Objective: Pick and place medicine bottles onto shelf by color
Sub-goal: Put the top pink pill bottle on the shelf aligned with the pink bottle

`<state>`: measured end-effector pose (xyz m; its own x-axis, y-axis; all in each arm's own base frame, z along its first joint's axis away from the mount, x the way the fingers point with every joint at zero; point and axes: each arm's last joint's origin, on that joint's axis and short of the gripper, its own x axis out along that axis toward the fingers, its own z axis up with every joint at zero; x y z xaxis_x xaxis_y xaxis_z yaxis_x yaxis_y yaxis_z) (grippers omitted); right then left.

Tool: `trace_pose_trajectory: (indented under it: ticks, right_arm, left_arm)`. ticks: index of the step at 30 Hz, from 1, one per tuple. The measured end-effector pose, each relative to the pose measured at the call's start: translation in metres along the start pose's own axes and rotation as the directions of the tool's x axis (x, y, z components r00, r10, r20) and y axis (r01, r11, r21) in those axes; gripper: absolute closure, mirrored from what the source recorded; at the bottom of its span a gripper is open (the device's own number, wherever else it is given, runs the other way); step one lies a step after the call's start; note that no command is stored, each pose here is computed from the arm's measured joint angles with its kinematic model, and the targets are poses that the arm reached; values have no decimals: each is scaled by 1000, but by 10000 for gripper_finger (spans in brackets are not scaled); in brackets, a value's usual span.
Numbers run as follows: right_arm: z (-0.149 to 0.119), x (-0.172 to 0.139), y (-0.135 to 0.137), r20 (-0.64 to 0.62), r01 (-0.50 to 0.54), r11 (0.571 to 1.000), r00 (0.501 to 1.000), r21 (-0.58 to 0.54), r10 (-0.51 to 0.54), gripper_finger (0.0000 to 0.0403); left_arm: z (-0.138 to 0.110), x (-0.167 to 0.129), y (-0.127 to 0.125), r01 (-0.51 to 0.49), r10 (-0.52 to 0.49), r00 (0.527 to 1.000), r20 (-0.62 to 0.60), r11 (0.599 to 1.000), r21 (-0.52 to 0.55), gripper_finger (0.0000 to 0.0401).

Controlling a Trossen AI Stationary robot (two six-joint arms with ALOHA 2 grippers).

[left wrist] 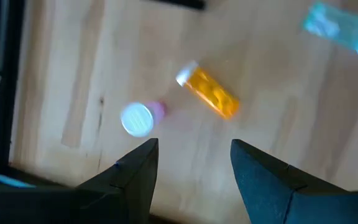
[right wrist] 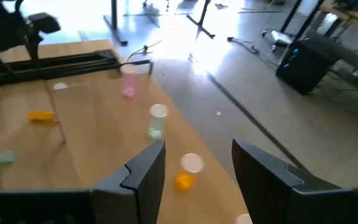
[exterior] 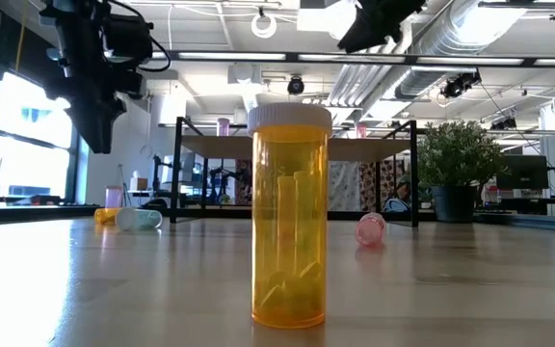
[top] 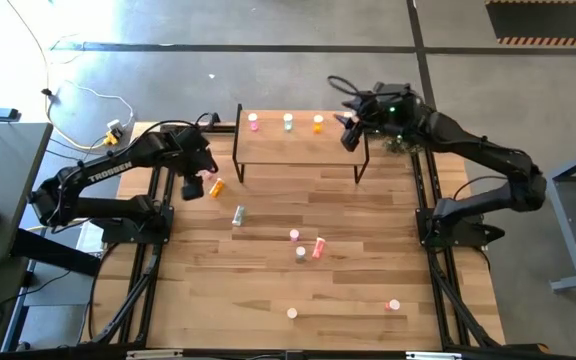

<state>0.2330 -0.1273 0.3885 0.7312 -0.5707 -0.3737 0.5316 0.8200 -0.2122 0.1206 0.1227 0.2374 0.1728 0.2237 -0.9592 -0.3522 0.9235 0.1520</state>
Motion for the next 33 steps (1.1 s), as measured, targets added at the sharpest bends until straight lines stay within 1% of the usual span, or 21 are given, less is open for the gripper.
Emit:
trace_pose_trajectory:
  ticks: [5, 9, 11, 16, 24, 30, 33]
  right_arm:
    - [3, -14, -13, 34, 43, 999, 998, -7, -43, 226]
    - [3, -20, -21, 45, 69, 998, 997, 5, -69, 226]
    - [2, -21, -23, 41, 78, 997, 996, 8, -78, 226]
    - [0, -20, -28, 21, 96, 995, 995, -10, -96, 226]
    - [-2, -20, -34, 15, 99, 995, 995, -5, -99, 226]
    - [-2, -20, -34, 15, 98, 995, 995, -5, -98, 226]
    - [-2, -19, -33, 12, 96, 995, 995, -5, -96, 226]
  left_arm:
    - [0, 11, 9, -29, 35, 997, 70, 995, -92, 208]
    - [0, 15, 15, -50, 59, 996, 64, 990, -131, 208]
    - [-1, 17, 18, -52, 62, 997, 51, 984, -171, 208]
    - [-5, 23, 27, -35, 44, 999, 20, 948, -317, 208]
    - [-7, 36, 38, 34, -34, 999, 6, 915, -402, 208]
    - [-7, 42, 43, 38, -47, 999, -6, 877, -478, 208]
    - [-6, 44, 44, 30, -34, 999, 2, 857, -515, 208]
